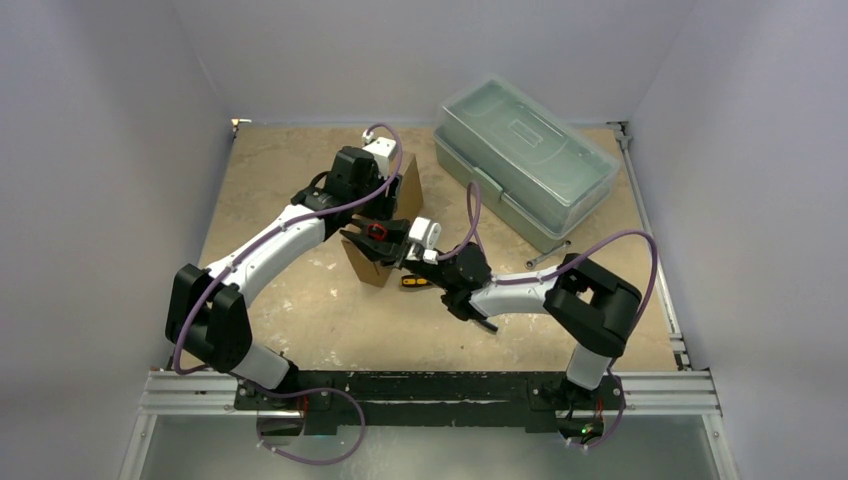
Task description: Unpack the express box
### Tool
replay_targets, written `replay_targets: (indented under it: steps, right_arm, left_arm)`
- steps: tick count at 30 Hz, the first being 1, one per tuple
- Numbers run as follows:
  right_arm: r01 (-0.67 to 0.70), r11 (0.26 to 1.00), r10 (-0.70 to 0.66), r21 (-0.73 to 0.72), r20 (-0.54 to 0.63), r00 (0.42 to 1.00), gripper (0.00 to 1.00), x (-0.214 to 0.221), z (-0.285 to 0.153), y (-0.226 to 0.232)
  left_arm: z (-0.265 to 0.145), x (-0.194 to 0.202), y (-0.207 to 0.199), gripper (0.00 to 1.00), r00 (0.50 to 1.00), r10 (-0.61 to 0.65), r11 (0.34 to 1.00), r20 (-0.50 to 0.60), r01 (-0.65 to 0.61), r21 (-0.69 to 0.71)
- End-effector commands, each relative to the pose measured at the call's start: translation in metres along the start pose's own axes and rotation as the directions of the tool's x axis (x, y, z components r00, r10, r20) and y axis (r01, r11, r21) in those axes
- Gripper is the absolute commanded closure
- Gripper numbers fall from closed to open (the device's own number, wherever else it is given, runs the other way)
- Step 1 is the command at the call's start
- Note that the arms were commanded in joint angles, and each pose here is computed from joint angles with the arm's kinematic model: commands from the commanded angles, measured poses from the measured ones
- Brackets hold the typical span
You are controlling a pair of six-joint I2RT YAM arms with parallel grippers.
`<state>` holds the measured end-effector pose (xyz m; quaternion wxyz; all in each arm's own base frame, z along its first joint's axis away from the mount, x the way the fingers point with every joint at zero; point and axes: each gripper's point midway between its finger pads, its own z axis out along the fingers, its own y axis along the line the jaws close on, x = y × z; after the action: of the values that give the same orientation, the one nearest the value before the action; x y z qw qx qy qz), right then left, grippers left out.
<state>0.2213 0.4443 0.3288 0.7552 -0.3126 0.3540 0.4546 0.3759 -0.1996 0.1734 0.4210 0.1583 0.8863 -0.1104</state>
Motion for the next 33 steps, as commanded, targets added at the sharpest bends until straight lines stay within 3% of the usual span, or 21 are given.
replay_targets:
  steps: [1,14,33]
  right_arm:
    - [0.106,0.994,-0.11,0.029,0.296,0.949,1.0,-0.081,0.012,-0.009]
    - [0.129,0.992,-0.128,0.014,0.262,0.957,1.0,-0.065,0.009,-0.014]
    - [0.058,0.998,-0.061,0.025,0.166,0.984,1.0,-0.044,0.0,-0.022]
  left_arm:
    - [-0.002,-0.015,-0.008,0.4,0.999,-0.015,0.999,0.031,0.013,0.038]
    - [-0.001,-0.013,-0.007,0.41,1.0,-0.008,0.999,0.026,0.007,0.038]
    - [0.0,-0.011,-0.006,0.42,1.0,-0.002,1.0,0.02,0.002,0.032]
